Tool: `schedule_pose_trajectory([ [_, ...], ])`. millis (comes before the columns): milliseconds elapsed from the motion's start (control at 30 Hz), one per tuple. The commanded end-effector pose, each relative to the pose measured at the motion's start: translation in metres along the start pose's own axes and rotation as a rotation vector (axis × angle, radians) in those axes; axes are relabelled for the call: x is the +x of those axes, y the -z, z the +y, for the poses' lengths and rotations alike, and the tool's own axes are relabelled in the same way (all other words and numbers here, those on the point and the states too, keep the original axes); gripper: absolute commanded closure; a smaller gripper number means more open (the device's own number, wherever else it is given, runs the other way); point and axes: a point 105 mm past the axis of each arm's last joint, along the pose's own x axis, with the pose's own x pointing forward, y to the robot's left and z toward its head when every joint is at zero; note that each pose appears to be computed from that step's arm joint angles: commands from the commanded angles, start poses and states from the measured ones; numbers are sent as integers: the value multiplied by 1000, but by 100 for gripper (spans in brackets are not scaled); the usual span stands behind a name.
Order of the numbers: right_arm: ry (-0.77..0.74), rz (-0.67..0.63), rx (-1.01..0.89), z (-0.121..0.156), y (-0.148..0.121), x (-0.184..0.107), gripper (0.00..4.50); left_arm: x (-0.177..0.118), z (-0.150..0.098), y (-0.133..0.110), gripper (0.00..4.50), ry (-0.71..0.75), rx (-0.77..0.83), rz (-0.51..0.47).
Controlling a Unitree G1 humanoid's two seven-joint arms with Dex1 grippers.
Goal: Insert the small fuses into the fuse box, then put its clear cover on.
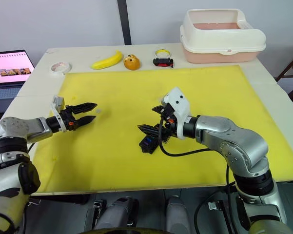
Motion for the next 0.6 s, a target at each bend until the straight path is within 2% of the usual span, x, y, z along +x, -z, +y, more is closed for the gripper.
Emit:
schedule_pose_trajectory([
  [33,-5,-24,-29,4,-7,0,4,6,3,-3,0,14,-18,-38],
  [333,-12,-13,-34,4,-6,1,4,19,10,2,0,15,-28,-48],
  [600,-13,-7,-35,6,-3,1,4,31,2,6,0,48,-36,-28],
])
